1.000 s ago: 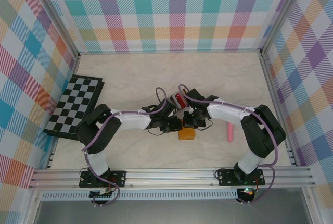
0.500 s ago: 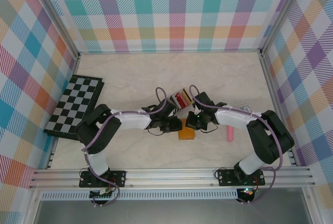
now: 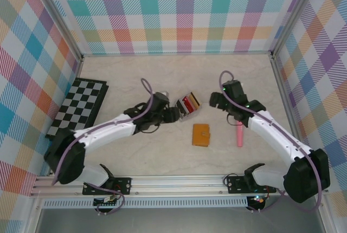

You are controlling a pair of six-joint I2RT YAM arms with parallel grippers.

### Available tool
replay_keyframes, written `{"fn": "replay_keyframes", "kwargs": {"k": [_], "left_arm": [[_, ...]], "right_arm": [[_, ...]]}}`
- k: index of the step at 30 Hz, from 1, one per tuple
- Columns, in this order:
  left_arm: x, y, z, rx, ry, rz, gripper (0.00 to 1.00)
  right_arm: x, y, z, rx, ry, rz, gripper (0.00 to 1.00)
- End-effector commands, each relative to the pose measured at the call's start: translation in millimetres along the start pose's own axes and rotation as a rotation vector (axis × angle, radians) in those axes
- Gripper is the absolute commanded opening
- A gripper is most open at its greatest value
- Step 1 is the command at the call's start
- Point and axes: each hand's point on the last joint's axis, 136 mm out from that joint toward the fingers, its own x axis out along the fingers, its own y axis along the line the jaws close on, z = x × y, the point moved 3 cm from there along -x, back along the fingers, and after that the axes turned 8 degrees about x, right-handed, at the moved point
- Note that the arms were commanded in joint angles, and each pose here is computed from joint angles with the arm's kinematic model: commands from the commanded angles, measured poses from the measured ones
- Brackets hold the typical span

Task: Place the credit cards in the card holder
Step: Close the button on the card holder, then reset both arms

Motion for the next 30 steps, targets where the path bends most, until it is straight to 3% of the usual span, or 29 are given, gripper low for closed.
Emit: {"fn": "replay_keyframes", "kwargs": {"k": [1, 3, 4, 5, 8, 12, 17, 20, 25, 26, 30], "left_arm": [[-14, 95, 13, -0.001, -0.084, 0.346, 0.7], [-24, 129, 30, -0.006, -0.185, 0.469, 0.83], [-27, 142, 35, -0.001, -0.203, 0.51, 0.86], [-32, 156, 39, 0.0, -0.21, 0.568, 0.95], [-43, 185, 48, 0.022, -0.243, 0.71, 0.99], [-41, 204, 50, 0.108, -0.282, 0.793, 1.0], [-33, 209, 54, 0.21, -0.412, 0.752, 1.0], [-24, 219, 42, 0.222, -0.399, 0.758, 1.0], [-18, 221, 34, 0.251, -0.454, 0.693, 1.0], [-17, 220, 35, 0.263, -0.467, 0.674, 1.0], [-7, 232, 32, 0.252, -0.491, 0.621, 1.0]], "right_arm": [[29, -64, 16, -0.145, -0.122, -0.275, 0.92], [46, -78, 18, -0.146, -0.208, -0.264, 0.94], [53, -82, 14, -0.148, -0.217, -0.241, 0.94], [58, -82, 13, -0.142, -0.238, -0.209, 0.94], [74, -83, 11, -0.135, -0.258, -0.148, 0.94], [88, -69, 8, -0.202, -0.293, -0.04, 0.93], [96, -54, 15, -0.227, -0.357, 0.127, 0.92], [101, -57, 13, -0.212, -0.338, 0.158, 0.9], [96, -60, 2, -0.217, -0.439, 0.203, 0.91], [99, -60, 0, -0.22, -0.391, 0.197, 0.91], [102, -63, 3, -0.204, -0.388, 0.179, 0.94]]}}
